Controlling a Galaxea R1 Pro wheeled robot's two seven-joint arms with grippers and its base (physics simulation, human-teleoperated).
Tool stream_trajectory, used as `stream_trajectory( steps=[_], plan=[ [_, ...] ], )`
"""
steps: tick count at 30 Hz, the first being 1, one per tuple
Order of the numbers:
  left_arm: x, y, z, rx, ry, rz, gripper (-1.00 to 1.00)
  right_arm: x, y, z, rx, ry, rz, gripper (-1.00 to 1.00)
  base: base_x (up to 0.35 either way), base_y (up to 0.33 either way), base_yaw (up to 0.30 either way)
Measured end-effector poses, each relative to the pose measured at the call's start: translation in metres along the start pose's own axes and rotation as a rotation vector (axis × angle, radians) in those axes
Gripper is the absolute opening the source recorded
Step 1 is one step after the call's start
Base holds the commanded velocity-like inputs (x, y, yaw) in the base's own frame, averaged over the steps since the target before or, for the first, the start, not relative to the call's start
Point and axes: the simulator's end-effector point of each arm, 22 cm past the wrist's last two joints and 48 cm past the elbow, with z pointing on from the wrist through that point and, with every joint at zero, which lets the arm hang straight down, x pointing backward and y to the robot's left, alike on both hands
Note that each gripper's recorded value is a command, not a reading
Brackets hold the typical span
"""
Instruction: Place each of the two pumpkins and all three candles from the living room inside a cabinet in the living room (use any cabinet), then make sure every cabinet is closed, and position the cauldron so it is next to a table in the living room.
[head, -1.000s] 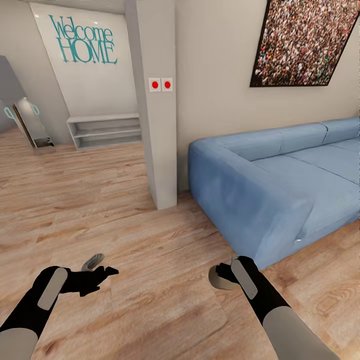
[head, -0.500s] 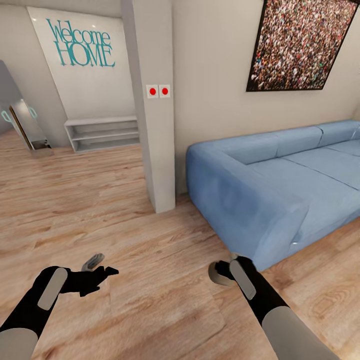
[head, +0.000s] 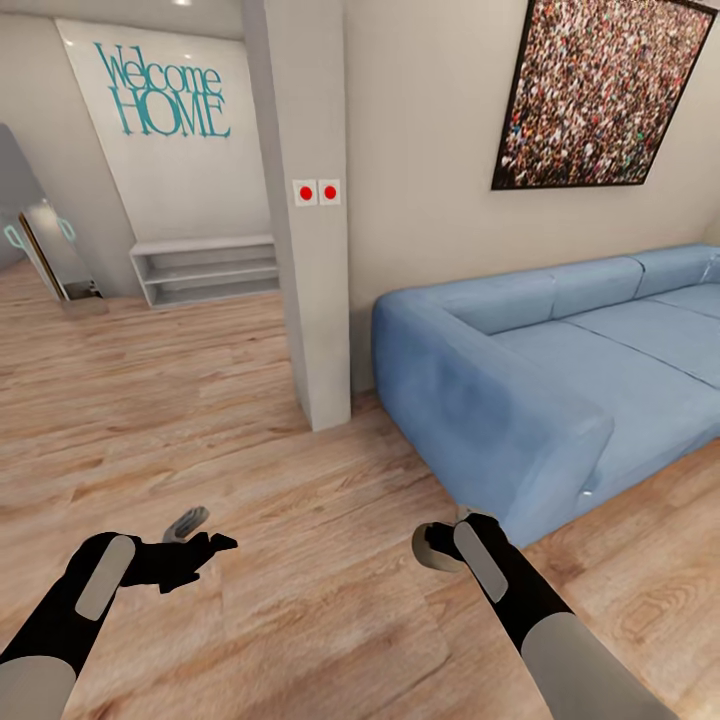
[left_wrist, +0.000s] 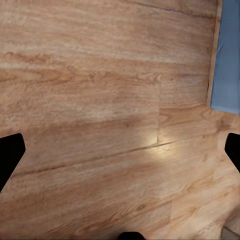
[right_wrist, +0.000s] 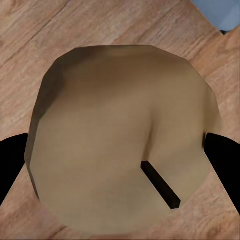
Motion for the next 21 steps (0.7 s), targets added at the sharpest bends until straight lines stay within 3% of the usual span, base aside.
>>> stream_trajectory(
  steps=[21],
  plan=[
    [-0.013,-0.024,-0.032,-0.001,-0.001,0.002,1.0,-0.022,0.006,-0.035,0.002,0.003,-0.004,-1.0,0.0,0.0,0.0]
  ],
)
